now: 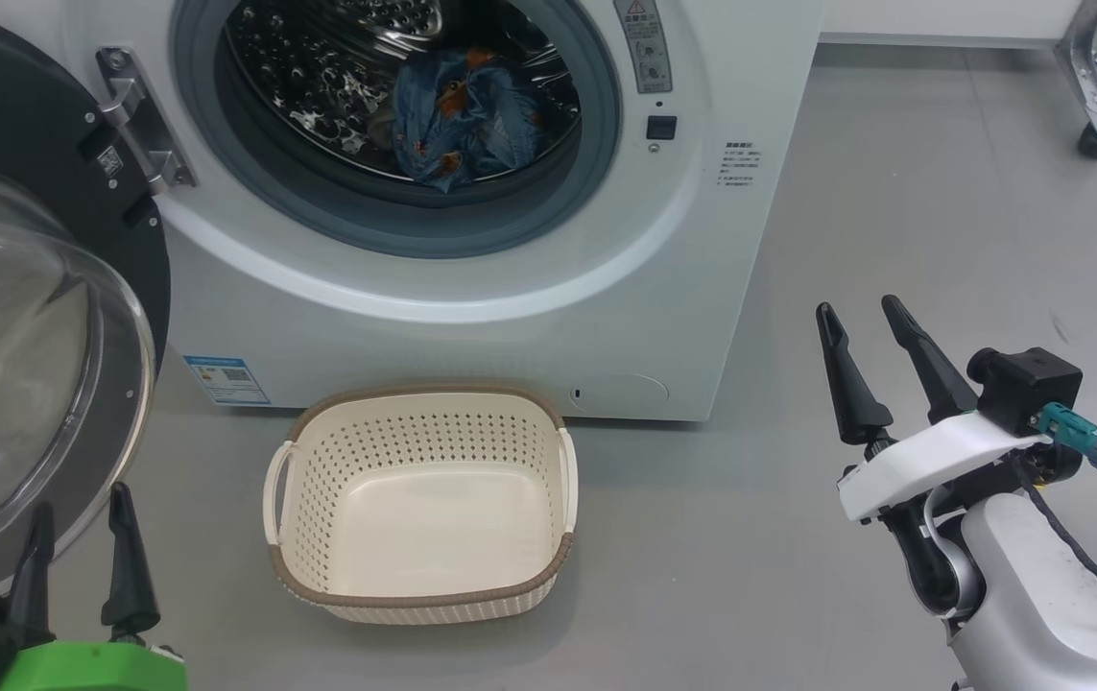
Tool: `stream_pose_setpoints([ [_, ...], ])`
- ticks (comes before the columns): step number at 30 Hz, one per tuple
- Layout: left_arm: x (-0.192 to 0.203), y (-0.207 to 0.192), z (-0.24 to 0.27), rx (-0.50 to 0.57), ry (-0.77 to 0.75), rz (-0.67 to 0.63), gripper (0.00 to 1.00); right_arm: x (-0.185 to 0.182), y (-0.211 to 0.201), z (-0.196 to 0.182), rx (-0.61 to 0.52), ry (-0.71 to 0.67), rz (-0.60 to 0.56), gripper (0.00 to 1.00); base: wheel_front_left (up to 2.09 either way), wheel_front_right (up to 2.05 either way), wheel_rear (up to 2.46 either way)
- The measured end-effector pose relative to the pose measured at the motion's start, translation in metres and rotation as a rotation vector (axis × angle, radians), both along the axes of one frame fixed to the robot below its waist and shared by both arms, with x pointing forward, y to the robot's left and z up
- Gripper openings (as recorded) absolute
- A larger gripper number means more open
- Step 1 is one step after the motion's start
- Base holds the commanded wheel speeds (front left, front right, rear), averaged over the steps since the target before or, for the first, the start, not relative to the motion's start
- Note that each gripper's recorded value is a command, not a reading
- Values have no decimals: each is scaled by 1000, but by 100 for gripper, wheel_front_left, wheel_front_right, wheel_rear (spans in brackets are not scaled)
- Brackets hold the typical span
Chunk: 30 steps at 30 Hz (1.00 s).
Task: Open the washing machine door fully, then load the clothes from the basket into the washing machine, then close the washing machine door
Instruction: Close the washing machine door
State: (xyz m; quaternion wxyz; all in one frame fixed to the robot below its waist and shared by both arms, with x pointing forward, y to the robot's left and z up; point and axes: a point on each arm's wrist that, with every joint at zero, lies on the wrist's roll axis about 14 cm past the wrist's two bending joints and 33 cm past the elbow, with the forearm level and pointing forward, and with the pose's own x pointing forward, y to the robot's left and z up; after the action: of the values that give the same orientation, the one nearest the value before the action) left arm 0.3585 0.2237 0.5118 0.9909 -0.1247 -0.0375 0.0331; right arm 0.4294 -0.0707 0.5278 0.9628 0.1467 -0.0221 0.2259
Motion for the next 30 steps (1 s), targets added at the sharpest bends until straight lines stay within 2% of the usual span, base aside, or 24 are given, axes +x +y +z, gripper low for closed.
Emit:
stream_pose_setpoints([
  [30,-56,65,-4,24,28,263,100,-5,92,-7,-10,15,260,100,0,0,0],
])
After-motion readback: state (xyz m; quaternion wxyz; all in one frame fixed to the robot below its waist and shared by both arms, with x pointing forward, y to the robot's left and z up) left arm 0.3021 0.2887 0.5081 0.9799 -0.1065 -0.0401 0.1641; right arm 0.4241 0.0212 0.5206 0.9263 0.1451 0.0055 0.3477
